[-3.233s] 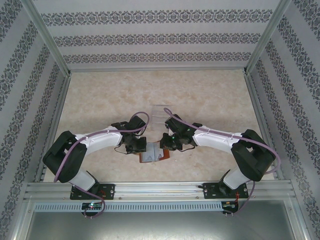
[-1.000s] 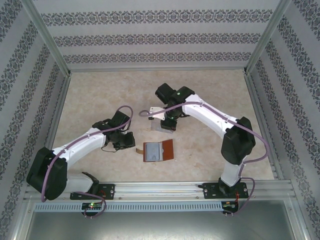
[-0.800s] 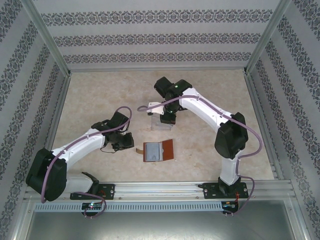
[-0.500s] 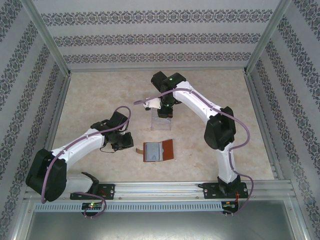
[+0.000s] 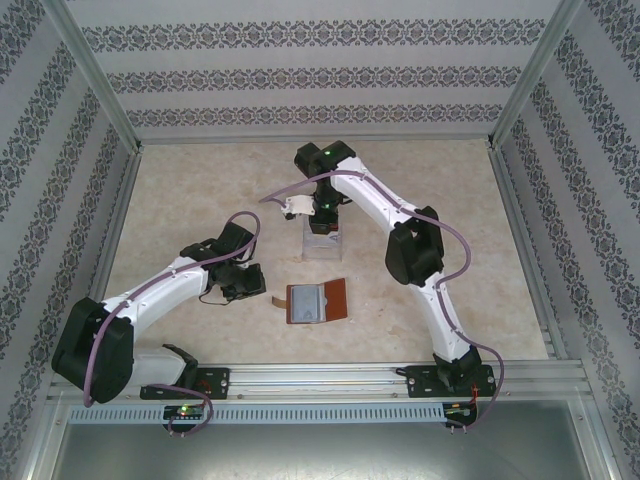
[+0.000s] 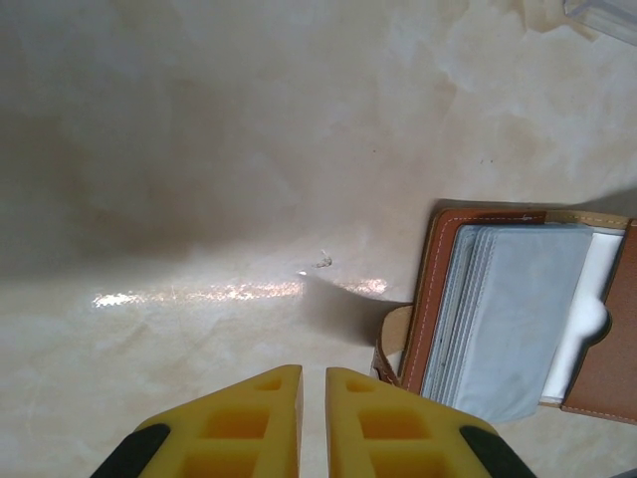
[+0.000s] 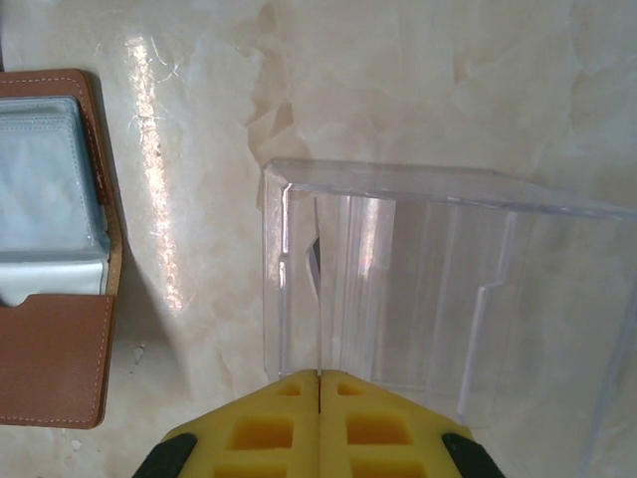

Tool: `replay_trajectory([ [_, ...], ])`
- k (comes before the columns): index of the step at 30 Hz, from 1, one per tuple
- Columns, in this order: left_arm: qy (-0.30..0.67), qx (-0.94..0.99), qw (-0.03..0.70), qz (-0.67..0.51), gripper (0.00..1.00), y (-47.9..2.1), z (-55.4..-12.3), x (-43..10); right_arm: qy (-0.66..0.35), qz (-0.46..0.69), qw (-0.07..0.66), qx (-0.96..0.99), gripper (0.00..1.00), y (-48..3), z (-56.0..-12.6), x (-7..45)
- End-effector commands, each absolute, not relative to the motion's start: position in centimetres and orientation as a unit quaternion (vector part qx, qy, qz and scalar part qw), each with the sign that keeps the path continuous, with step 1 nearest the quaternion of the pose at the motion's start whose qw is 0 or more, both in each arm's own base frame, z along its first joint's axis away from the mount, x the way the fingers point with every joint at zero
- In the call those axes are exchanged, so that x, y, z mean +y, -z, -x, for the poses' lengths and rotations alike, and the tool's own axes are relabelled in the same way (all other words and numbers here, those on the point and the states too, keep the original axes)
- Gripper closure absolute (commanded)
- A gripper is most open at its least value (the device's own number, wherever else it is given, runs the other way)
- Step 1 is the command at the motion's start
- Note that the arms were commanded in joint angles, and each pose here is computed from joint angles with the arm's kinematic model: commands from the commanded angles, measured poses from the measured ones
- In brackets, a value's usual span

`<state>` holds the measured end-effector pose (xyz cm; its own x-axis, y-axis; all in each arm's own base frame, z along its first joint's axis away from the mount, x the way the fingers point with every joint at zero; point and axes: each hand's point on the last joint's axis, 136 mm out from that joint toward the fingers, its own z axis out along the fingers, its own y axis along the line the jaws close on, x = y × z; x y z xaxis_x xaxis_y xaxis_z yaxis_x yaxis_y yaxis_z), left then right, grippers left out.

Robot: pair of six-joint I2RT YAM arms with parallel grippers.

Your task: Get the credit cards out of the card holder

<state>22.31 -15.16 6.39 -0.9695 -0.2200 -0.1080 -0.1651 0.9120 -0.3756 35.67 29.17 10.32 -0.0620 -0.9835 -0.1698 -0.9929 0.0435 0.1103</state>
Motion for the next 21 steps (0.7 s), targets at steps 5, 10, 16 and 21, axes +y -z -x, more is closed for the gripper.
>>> replay_trajectory([
  [5,0.181,0.975,0.072,0.111,0.86,-6.2,-22.1,-14.5,-0.138,0.686,-0.018,0.714,1.0,-9.3,-34.2,28.8],
  [10,0.183,0.974,0.071,0.113,0.86,-6.0,-22.1,-14.6,-0.157,0.678,-0.034,0.718,1.0,-8.5,-33.8,28.7],
  [16,0.184,0.974,0.069,0.112,0.86,-6.0,-22.2,-14.7,-0.166,0.671,-0.051,0.721,1.0,-7.4,-33.4,28.5],
  [21,0.183,0.974,0.068,0.113,0.86,-5.9,-22.3,-14.7,-0.171,0.667,-0.058,0.723,1.0,-6.8,-33.4,28.2],
])
